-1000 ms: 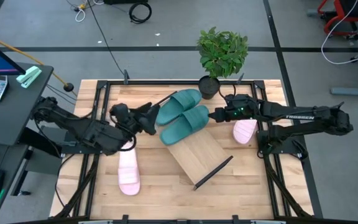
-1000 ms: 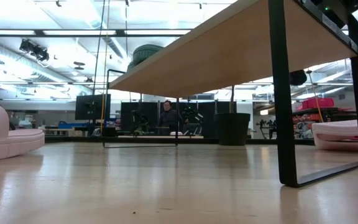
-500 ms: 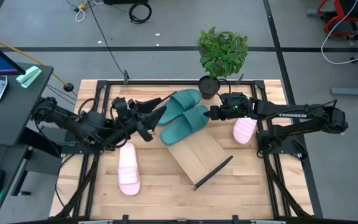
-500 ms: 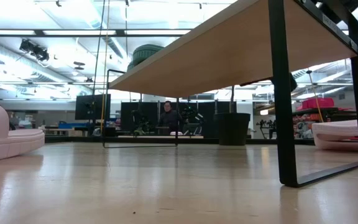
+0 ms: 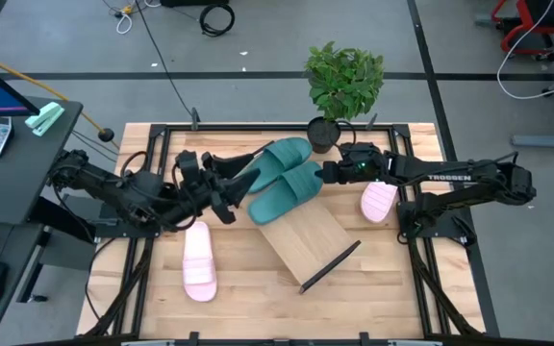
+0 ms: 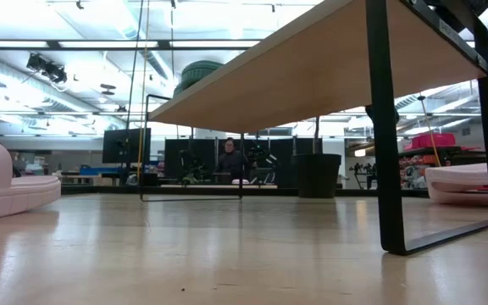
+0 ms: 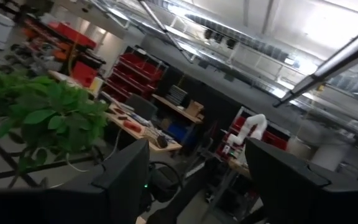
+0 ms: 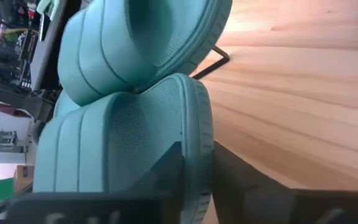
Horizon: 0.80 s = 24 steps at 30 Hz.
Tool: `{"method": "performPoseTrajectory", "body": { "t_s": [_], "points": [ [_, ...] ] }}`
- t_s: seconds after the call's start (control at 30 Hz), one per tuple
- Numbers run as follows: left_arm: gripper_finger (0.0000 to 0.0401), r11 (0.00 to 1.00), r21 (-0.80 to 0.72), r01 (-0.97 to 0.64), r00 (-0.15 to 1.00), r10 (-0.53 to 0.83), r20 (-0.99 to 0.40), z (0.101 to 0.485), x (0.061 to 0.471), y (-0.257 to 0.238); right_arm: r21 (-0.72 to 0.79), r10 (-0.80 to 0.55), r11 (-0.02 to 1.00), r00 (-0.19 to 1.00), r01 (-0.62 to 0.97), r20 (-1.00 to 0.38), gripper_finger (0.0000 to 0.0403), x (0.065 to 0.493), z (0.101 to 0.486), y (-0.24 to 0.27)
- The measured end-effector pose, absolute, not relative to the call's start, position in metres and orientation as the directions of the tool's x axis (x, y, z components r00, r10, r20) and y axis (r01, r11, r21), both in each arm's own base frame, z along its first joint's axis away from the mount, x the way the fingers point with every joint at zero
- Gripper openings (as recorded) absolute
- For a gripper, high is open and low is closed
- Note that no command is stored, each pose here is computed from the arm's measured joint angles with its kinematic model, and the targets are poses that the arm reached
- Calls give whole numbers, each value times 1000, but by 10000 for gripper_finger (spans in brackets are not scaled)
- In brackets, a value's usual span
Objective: Pick and place slides into the shelf
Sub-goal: Put the green slide on the shelf
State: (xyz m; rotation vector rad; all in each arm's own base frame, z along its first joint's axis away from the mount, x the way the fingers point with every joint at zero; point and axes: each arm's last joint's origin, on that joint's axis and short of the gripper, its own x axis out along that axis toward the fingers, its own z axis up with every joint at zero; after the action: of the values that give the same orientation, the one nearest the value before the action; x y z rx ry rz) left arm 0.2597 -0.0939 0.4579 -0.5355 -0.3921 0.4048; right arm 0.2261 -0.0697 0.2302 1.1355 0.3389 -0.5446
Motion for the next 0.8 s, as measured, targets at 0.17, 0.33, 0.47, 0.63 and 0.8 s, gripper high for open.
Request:
{"method": "performPoseTrajectory", "body": {
  "t_s": [0.17,0.33,0.47,0.63,0.8],
  "points": [
    [270,800,-542,-257,856,449,256,458,260,-94,758,-252,309,817,575,-518,43,225,231,-71],
    [270,804,-533,-262,856,449,256,458,260,-94,763,-263,292,815,577,-516,52,222,232,-74],
    [270,805,-531,-264,857,448,254,458,260,-94,768,-272,289,818,571,-506,57,219,236,-74],
    [270,807,-526,-269,859,448,249,457,260,-95,775,-277,302,829,556,-487,42,215,241,-73],
    [270,807,-525,-269,859,448,248,457,260,-95,773,-278,302,827,558,-488,49,210,245,-71]
  ]
}}
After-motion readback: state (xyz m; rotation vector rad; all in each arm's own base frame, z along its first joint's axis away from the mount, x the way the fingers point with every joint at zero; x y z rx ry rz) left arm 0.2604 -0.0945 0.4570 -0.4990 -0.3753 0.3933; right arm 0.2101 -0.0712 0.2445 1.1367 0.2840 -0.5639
